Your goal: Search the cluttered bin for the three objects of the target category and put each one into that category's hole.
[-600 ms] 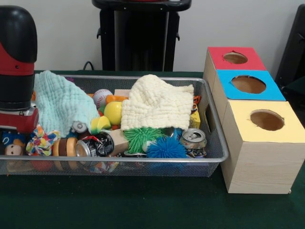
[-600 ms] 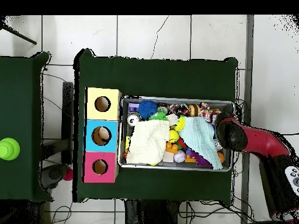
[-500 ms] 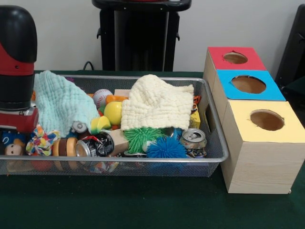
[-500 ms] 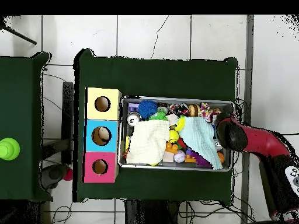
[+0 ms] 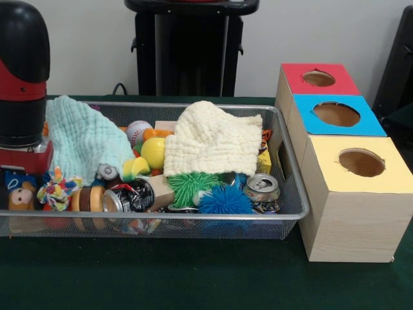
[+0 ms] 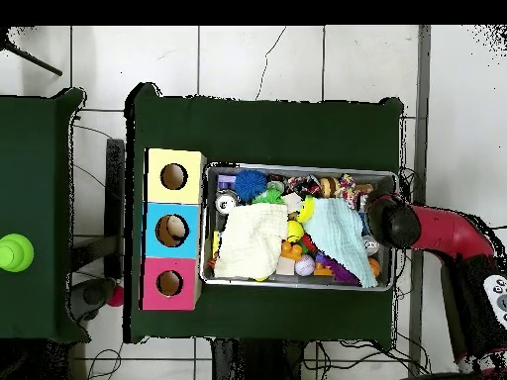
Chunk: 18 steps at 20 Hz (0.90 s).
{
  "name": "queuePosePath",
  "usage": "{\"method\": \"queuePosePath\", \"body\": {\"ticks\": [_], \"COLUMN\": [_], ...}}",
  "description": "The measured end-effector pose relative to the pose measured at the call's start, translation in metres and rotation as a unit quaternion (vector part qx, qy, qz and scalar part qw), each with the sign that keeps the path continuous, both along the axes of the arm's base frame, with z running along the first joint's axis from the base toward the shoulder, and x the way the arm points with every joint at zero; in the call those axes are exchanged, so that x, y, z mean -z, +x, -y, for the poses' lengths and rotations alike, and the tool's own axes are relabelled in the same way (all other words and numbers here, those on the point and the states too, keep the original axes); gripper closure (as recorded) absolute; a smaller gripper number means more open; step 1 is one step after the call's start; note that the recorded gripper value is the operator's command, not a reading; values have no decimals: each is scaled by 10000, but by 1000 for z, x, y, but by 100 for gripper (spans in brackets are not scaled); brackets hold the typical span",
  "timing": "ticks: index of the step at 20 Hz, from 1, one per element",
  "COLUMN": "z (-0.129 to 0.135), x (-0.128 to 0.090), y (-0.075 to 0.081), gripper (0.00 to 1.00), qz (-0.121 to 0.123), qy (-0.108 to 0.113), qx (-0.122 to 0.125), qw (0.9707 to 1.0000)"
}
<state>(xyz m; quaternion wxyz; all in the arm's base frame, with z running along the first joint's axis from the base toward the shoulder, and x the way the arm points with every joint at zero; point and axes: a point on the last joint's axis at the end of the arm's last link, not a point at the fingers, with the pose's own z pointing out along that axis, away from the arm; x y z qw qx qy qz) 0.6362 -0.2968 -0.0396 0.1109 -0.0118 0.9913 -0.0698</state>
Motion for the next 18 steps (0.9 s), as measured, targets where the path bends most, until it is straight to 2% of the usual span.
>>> {"method": "queuePosePath", "body": {"ticks": [7,13,18], "z": [10,6,8], "x": [3,24,24], "y": [7,11,21], "gripper": [0,0,0], "qz": [29,29,60], "qy": [-98,-16,4], "qx": [7,29,43], "qw": [9999,10000,10000]}}
